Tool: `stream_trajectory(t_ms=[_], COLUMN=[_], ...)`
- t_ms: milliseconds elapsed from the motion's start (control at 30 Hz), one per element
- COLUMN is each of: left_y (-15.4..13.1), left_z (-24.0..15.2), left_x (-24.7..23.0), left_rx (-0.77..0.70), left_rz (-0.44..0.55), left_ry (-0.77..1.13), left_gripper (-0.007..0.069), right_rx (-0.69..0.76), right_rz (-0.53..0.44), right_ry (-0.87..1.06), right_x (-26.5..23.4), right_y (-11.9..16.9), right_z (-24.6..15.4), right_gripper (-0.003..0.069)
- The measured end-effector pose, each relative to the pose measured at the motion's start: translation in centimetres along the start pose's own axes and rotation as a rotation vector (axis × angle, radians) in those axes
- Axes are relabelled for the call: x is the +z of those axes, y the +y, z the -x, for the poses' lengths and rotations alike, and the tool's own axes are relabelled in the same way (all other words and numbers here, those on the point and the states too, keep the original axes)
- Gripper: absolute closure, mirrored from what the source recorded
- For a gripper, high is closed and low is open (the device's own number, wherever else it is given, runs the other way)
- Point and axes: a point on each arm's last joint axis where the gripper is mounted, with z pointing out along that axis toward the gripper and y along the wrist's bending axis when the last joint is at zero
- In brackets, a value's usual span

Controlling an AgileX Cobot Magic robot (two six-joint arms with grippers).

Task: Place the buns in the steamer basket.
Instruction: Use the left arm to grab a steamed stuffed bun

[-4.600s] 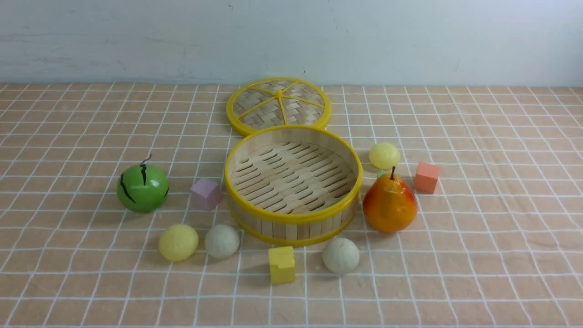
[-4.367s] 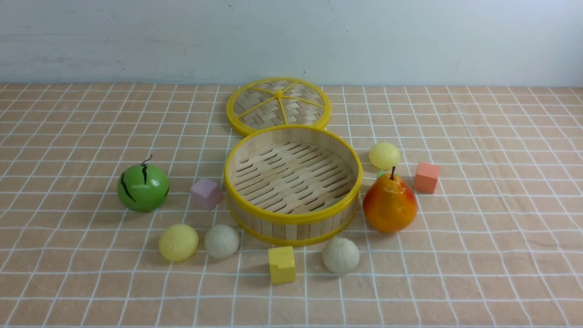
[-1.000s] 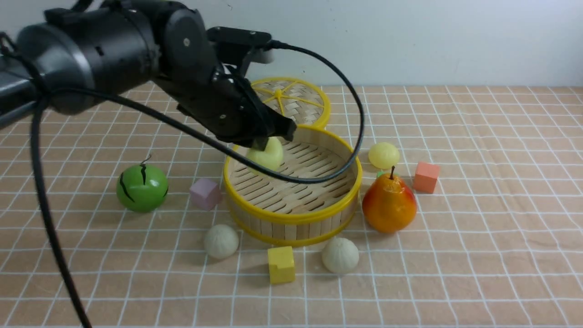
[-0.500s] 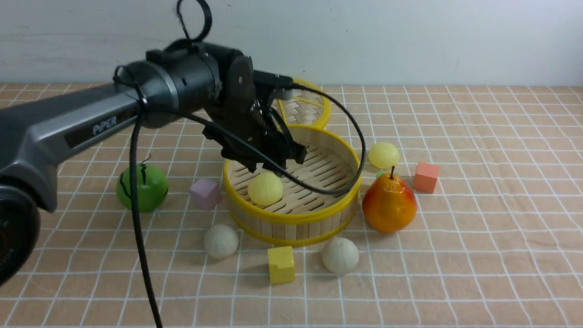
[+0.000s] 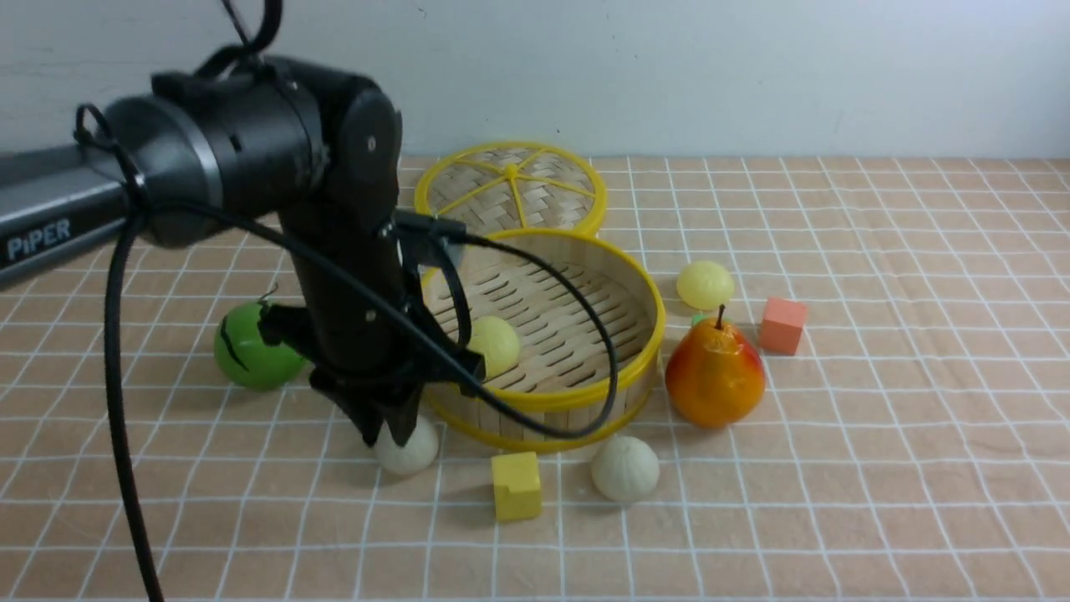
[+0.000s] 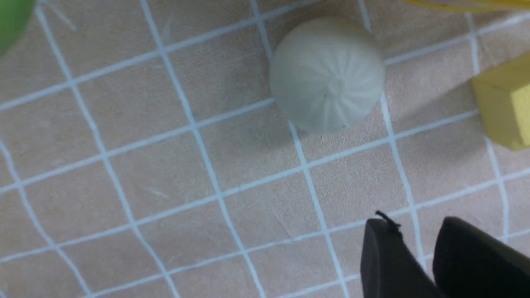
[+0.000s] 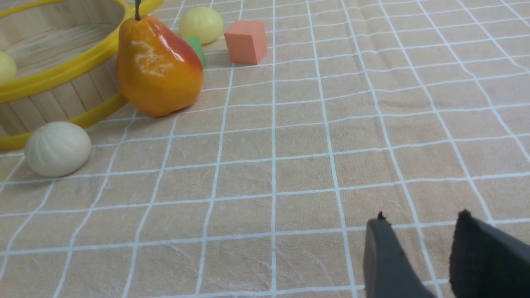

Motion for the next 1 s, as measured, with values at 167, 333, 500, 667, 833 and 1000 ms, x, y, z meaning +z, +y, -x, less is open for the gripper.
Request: stream_trajectory(t_ms=[167,333,500,667,833,1000], left_y=[0.3,0.5,1.8,3.2,2.9,2.9], left_z=[0.4,0.9,1.1,1.4,1.5,1.7], left_x=[1.2,1.4,1.6,1.9,3.4,4.6], left_rx=[0.006,0.049,0.023,0.004,0.030,0.045], left_rz=[-0.001,0.012,0.024,0.005,-0.037,-0.043], left_ry=[-0.102,-0.159,-0.160,-0.165,-0.138,-0.130], left_gripper=[0.0460,0.0398,0.0340,0.0323,0.0323,0.0323], right_rx=[0.000,0.000,0.000,0.000,0.000,0.000], right_rz=[0.000,0.000,0.000,0.000,0.000,0.000], right_ry=[0.000,0.000,0.000,0.000,0.000,0.000], right_x=[0.0,0.0,0.0,0.0,0.0,0.0], right_y=[0.0,0.0,0.0,0.0,0.0,0.0], right_z=[0.0,0.0,0.0,0.0,0.0,0.0], right_gripper=[0.0418,0.0418,0.0418,0.0418,0.0418,0.0418])
